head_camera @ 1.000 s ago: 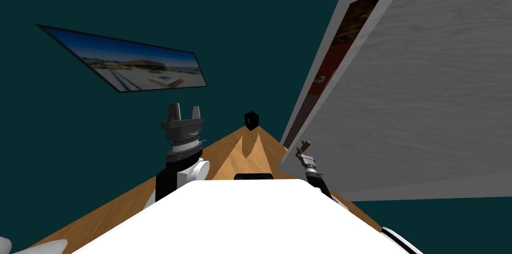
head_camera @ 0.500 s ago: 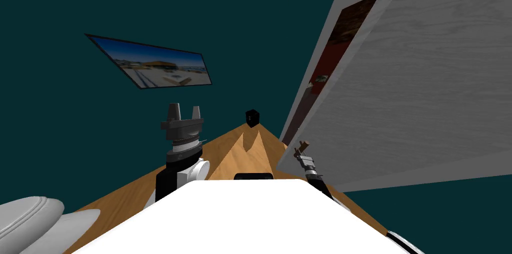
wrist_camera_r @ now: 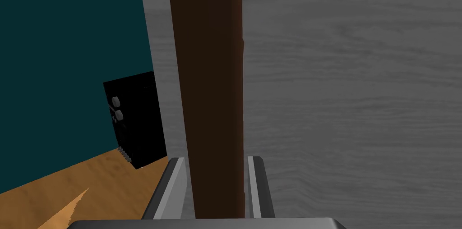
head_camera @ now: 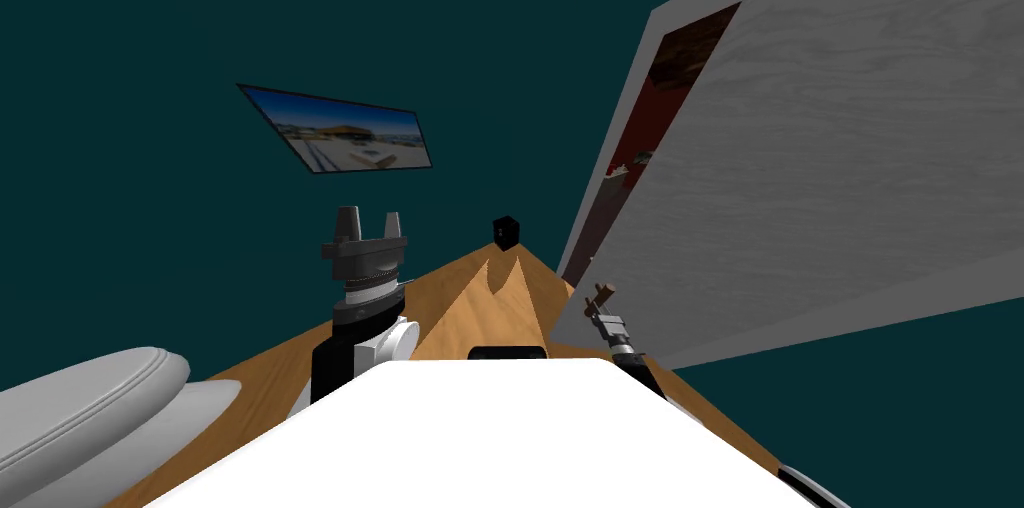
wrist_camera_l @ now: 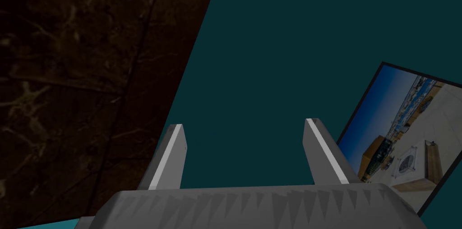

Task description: Pull the door open

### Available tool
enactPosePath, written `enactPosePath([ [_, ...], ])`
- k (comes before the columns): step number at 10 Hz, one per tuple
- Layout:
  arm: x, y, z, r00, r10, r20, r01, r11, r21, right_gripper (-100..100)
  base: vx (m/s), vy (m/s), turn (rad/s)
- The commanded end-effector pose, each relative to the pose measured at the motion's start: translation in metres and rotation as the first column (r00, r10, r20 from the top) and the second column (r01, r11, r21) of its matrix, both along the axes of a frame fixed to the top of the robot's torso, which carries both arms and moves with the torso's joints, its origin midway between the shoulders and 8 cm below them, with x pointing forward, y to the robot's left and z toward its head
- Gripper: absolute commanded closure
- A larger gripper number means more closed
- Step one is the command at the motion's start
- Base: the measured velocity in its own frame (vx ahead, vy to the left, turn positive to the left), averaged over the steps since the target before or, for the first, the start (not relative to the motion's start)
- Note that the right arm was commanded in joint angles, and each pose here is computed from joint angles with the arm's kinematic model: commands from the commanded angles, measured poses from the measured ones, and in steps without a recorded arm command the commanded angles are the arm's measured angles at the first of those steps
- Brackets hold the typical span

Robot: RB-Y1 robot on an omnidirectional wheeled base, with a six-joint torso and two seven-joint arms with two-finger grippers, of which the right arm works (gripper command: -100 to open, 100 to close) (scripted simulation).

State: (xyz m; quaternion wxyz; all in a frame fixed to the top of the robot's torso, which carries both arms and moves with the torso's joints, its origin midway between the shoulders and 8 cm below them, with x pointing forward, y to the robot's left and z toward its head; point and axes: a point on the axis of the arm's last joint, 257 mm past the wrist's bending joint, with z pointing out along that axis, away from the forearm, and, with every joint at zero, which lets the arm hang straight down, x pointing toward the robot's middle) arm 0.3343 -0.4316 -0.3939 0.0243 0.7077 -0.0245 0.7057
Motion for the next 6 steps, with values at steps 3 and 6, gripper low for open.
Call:
enactPosePath([
  [3, -0.012, 0.015, 0.002, 0.9974, 0.073, 0.003, -0.073, 0.997, -0.002, 100, -0.202, -0.063, 0.036],
  [6, -0.019, 0.023, -0.002, 0.9947, 0.102, -0.006, -0.102, 0.995, 0.003, 100, -0.13, -0.04, 0.052],
])
